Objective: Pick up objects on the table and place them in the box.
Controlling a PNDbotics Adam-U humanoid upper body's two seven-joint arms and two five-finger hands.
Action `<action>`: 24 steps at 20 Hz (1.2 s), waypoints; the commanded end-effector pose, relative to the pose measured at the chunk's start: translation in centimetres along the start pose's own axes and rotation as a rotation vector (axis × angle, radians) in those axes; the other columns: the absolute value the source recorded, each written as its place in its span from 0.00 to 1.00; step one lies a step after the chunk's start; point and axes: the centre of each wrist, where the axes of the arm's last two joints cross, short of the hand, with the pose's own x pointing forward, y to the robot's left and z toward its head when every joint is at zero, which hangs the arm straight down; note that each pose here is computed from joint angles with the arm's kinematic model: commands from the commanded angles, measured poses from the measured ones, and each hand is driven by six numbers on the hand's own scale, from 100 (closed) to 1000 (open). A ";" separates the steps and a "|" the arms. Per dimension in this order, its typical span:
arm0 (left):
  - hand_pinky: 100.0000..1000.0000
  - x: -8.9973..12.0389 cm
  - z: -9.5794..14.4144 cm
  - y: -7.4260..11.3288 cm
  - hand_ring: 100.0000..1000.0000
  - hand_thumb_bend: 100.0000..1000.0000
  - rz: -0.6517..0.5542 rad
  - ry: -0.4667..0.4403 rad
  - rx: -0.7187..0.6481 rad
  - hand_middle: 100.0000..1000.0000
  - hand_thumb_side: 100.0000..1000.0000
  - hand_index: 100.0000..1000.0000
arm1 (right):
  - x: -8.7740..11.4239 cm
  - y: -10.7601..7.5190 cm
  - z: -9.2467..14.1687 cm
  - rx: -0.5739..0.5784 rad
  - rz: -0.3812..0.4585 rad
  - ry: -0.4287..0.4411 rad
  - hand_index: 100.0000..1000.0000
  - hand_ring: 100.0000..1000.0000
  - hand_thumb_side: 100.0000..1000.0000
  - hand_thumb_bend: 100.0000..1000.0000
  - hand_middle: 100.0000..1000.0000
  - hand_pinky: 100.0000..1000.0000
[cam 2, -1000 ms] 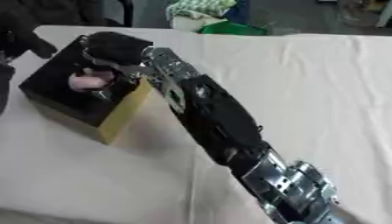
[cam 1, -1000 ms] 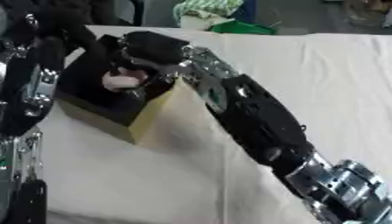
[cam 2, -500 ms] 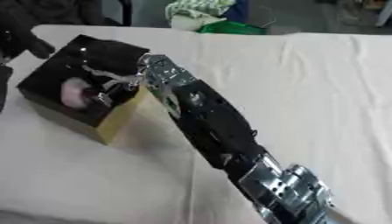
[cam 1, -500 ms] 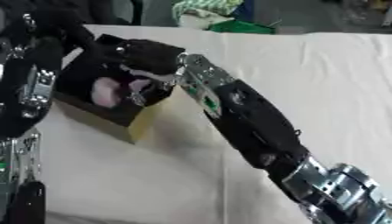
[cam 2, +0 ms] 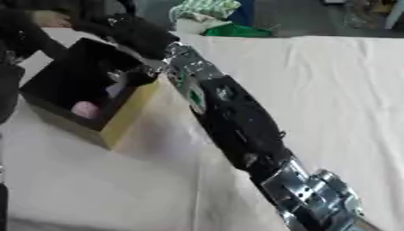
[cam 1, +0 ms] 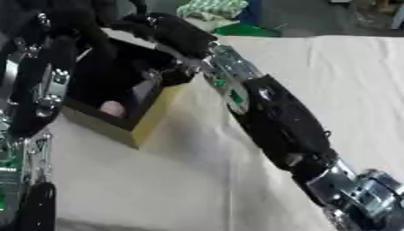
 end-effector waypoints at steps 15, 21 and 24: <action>0.58 -0.4 4.1 3.8 0.48 0.00 -0.163 0.163 0.111 0.51 0.53 0.72 | 2.6 -7.9 10.9 -0.402 -0.597 0.091 0.98 0.58 0.47 0.00 0.69 0.89; 0.58 -1.0 5.5 4.2 0.48 0.00 -0.173 0.210 0.127 0.51 0.54 0.72 | 4.0 -5.8 15.9 -0.436 -0.690 0.166 0.99 0.55 0.47 0.00 0.65 0.90; 0.58 -1.2 5.9 4.4 0.48 0.00 -0.177 0.223 0.130 0.51 0.55 0.72 | 4.4 -5.0 17.8 -0.460 -0.698 0.214 0.99 0.54 0.48 0.00 0.64 0.90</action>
